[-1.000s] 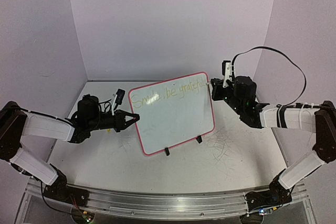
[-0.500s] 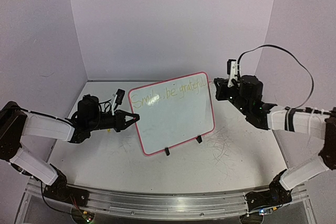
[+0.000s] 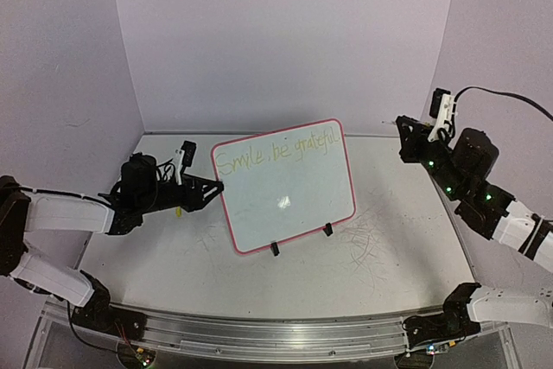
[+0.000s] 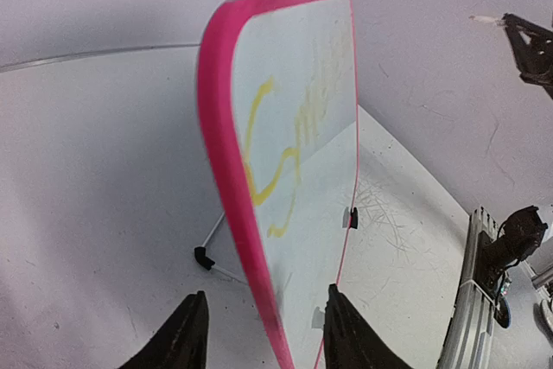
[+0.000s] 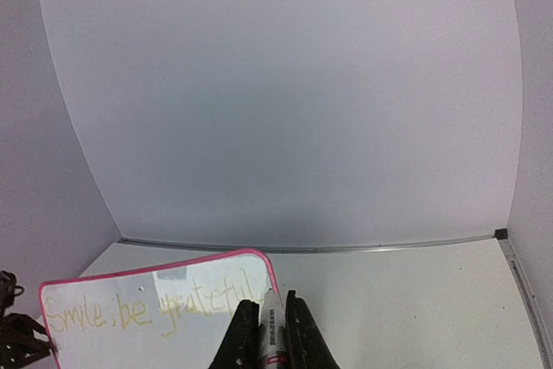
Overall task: Write a sentence on the whiteboard
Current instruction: Place the whiteboard at the center of the board, then pick up the pen cap from the corner of the board.
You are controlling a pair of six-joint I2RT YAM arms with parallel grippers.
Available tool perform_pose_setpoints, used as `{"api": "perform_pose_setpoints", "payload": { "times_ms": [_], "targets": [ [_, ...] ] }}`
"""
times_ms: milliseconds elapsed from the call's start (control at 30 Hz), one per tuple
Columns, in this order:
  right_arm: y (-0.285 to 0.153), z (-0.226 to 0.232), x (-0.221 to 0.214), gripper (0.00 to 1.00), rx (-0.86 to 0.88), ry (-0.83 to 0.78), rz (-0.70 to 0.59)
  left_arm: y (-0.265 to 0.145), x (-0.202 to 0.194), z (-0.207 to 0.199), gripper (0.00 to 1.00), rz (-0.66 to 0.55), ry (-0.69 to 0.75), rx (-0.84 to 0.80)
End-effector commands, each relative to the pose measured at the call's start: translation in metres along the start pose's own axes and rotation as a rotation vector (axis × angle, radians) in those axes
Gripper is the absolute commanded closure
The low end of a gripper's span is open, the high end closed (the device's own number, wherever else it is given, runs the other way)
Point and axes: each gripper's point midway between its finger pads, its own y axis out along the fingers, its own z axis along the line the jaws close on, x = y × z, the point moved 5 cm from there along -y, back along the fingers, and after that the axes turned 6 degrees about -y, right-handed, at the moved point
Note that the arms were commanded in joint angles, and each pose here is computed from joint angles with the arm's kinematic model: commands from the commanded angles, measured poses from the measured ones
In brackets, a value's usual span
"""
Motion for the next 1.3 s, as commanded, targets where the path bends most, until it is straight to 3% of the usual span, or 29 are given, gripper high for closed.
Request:
{"api": "perform_pose_setpoints", "payload": {
  "times_ms": [0,100,200,300,433,533,667,933,1267],
  "targets": [
    [0.005,0.003,-0.009,1.00,0.020,-0.030,0.044,-0.026,0.025,-0.017,0.44,-0.097,0.006,0.011],
    [0.012,0.010,-0.014,1.00,0.061,-0.050,0.067,-0.045,0.019,-0.017,0.30,-0.111,-0.070,0.052],
    [0.018,0.015,-0.021,1.00,0.094,-0.064,0.092,-0.059,0.010,-0.011,0.26,-0.090,-0.212,0.130],
    [0.020,0.017,-0.024,1.00,0.105,-0.074,0.103,-0.067,-0.003,0.012,0.26,-0.039,-0.390,0.341],
    [0.020,0.019,-0.025,1.00,0.119,-0.088,0.106,-0.076,-0.014,0.044,0.27,0.031,-0.498,0.670],
    [0.020,0.022,-0.027,1.00,0.150,-0.092,0.116,-0.077,-0.019,0.067,0.25,0.107,-0.486,0.854],
    [0.020,0.026,-0.032,1.00,0.184,-0.080,0.142,-0.051,-0.015,0.093,0.28,0.216,-0.438,0.936],
    [0.013,0.030,-0.039,1.00,0.229,-0.056,0.170,-0.007,-0.021,0.145,0.40,0.368,-0.400,1.006],
    [0.014,0.032,-0.044,1.00,0.243,-0.064,0.186,0.006,-0.050,0.175,0.56,0.465,-0.394,1.088]
  ]
}}
